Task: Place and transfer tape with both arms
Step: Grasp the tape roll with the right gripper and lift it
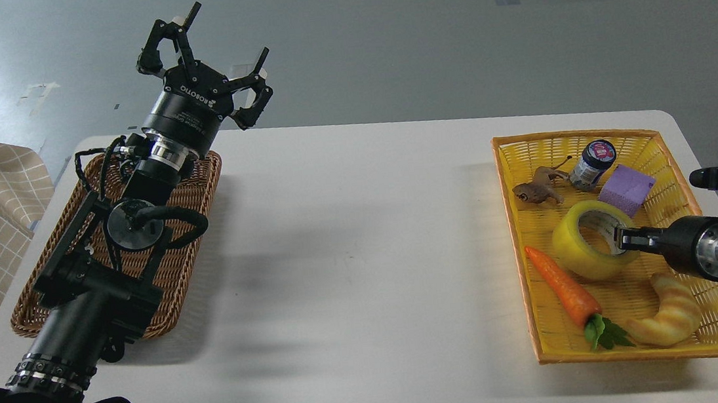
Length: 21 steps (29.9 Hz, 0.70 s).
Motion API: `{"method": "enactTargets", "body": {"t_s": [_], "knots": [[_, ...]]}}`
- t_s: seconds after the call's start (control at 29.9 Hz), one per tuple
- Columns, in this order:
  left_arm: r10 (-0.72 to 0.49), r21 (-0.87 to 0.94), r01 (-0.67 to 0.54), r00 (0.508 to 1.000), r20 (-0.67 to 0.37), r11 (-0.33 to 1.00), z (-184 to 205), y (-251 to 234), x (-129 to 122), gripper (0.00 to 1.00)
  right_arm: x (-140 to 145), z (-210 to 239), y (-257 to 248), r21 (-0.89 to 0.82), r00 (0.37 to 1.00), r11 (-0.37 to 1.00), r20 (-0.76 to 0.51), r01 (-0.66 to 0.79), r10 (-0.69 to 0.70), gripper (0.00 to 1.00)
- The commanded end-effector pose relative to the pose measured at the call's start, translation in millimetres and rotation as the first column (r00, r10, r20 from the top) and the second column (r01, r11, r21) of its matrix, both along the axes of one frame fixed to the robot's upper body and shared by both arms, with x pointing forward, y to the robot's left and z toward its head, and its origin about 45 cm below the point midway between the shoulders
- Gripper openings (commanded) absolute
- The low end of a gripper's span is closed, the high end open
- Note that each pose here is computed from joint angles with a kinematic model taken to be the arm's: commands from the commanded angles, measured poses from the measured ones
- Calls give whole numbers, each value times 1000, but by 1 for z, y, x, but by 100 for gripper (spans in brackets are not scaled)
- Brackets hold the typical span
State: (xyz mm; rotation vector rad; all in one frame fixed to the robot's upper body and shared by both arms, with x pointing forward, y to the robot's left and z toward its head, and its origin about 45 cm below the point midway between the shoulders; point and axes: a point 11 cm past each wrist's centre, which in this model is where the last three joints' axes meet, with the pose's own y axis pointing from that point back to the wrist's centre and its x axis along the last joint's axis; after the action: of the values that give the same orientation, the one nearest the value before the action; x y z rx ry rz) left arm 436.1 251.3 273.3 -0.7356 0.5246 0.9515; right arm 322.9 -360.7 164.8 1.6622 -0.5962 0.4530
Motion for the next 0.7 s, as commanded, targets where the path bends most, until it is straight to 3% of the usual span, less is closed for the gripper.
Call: {"method": "enactTargets", "body": {"t_s": [0.0,0.33,0.53,0.67], "knots": [[-2,1,2,1000,0,1000,0,-1,0,98,4,14,6,11,999,1000,33,-24,24,0],[-2,-2,2,1000,6,1000,3,-1,1,98,11,95,-26,8,991,1000,134,0,-1,0],[-24,-28,24,1000,4,999,2,-16,1,98,41,151,-7,25,960,999,276,-48,39,0],[-26,-29,26,1000,4,999,1,-17,1,98,56,156,34,99,945,987,316,-124,87,0]]}}
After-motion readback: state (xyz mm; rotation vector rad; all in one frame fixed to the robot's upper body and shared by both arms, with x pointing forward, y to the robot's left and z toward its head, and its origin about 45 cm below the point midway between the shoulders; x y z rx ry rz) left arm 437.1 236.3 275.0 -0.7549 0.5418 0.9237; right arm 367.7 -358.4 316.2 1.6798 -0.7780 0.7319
